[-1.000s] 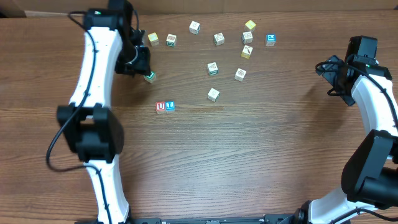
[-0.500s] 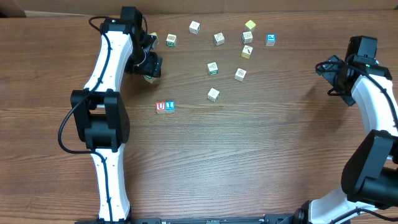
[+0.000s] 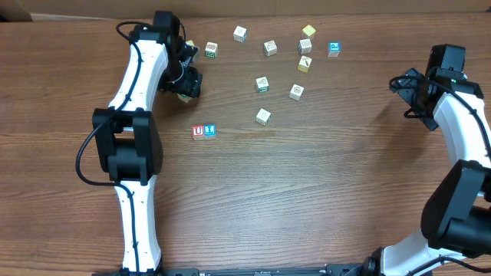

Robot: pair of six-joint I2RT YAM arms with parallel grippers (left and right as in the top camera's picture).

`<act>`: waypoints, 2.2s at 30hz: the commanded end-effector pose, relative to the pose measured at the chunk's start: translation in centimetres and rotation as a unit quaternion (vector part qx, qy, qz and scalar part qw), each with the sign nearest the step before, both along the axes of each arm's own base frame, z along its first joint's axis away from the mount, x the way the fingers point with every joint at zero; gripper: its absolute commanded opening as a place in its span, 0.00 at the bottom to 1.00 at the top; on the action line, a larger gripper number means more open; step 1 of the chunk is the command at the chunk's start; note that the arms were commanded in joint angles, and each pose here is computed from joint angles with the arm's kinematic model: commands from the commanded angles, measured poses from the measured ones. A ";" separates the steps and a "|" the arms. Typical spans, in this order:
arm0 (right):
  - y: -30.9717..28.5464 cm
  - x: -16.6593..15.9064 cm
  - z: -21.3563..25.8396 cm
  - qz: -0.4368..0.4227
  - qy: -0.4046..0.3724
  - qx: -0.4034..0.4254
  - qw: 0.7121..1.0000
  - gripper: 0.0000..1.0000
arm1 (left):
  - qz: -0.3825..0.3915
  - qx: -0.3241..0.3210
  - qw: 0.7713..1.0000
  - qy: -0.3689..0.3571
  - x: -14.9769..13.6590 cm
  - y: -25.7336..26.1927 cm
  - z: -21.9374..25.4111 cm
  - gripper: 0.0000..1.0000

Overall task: Form a horizontal line
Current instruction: 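Lower and close the left gripper on the green R block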

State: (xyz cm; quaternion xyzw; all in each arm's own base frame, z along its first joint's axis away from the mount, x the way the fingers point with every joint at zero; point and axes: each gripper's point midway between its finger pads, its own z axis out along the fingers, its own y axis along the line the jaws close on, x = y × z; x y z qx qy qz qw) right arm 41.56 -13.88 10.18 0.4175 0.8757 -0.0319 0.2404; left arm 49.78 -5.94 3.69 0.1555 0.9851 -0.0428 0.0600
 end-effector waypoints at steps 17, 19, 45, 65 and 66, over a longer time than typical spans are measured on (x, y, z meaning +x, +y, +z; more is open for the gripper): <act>-0.3 0.3 1.2 -0.001 -0.013 -0.010 1.000 1.00 | -0.006 0.039 0.999 0.015 -0.2 0.3 -2.6 0.61; -0.3 0.3 1.2 -0.001 -0.013 -0.010 1.000 1.00 | -0.003 0.038 0.999 0.016 -0.3 0.3 -2.6 0.59; -0.3 0.3 1.2 -0.001 -0.013 -0.010 1.000 1.00 | 0.033 0.034 0.999 0.006 0.3 0.2 -2.6 0.47; -0.3 0.3 1.2 -0.001 -0.013 -0.010 1.000 1.00 | 0.062 0.029 0.998 0.000 0.0 0.3 -0.2 0.29; -0.3 0.3 1.2 -0.001 -0.013 -0.010 1.000 1.00 | 0.066 0.027 0.997 -0.006 0.0 0.3 0.5 0.29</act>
